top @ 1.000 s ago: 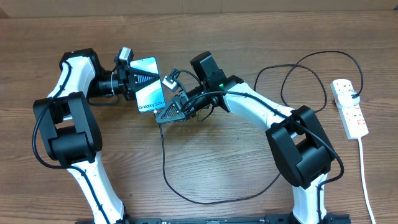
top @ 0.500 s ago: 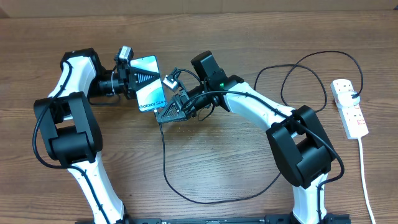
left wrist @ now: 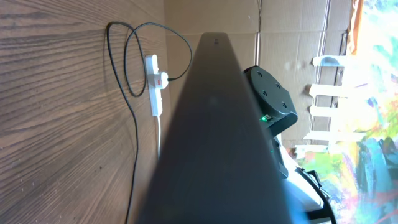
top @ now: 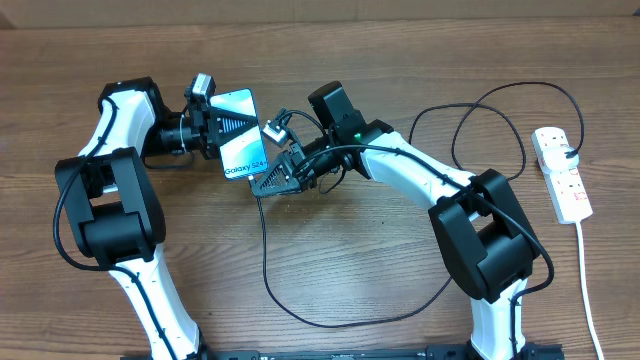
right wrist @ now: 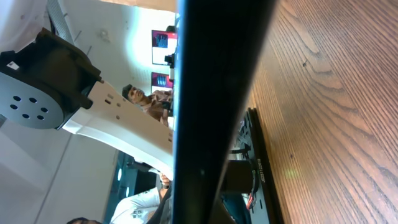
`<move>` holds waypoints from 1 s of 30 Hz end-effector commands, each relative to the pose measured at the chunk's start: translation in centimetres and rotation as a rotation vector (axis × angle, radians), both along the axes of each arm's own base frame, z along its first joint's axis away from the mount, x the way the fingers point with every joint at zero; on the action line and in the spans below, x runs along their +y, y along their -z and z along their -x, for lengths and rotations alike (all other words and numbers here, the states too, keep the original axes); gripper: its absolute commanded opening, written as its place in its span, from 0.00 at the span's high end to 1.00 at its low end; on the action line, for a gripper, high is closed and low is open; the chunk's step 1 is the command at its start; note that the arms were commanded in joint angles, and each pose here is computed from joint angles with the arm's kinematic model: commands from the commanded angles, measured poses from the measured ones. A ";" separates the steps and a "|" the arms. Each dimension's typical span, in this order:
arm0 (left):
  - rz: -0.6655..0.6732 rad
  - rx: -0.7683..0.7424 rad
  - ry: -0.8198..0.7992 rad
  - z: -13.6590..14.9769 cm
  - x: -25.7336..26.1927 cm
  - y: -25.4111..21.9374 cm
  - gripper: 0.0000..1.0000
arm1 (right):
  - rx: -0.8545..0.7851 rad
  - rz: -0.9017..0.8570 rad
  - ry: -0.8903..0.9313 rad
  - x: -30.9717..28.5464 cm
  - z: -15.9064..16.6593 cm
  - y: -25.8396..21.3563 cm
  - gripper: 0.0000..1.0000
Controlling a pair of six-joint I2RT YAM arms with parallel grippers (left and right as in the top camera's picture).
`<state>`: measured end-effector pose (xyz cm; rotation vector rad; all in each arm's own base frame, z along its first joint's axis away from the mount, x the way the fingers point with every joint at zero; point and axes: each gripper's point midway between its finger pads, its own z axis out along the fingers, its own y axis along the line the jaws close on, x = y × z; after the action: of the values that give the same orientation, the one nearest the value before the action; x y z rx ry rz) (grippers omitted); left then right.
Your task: Plug charger to phone and switch on socket
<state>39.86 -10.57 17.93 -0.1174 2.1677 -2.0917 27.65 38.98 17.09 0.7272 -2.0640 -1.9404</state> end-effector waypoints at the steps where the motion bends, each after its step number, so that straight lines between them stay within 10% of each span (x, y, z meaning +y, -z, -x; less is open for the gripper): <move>1: 0.028 -0.088 0.007 0.0 -1.4 -2.2 0.96 | -0.038 -0.009 0.005 0.4 0.2 -1.9 0.96; 30: 0.017 -0.090 0.060 0.7 -3.1 -2.0 0.96 | -0.036 0.031 0.042 0.6 -0.4 -1.3 0.96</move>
<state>39.92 -10.84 18.01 -0.1055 2.1582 -2.0950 27.86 39.02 17.25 0.6752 -2.0936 -1.9126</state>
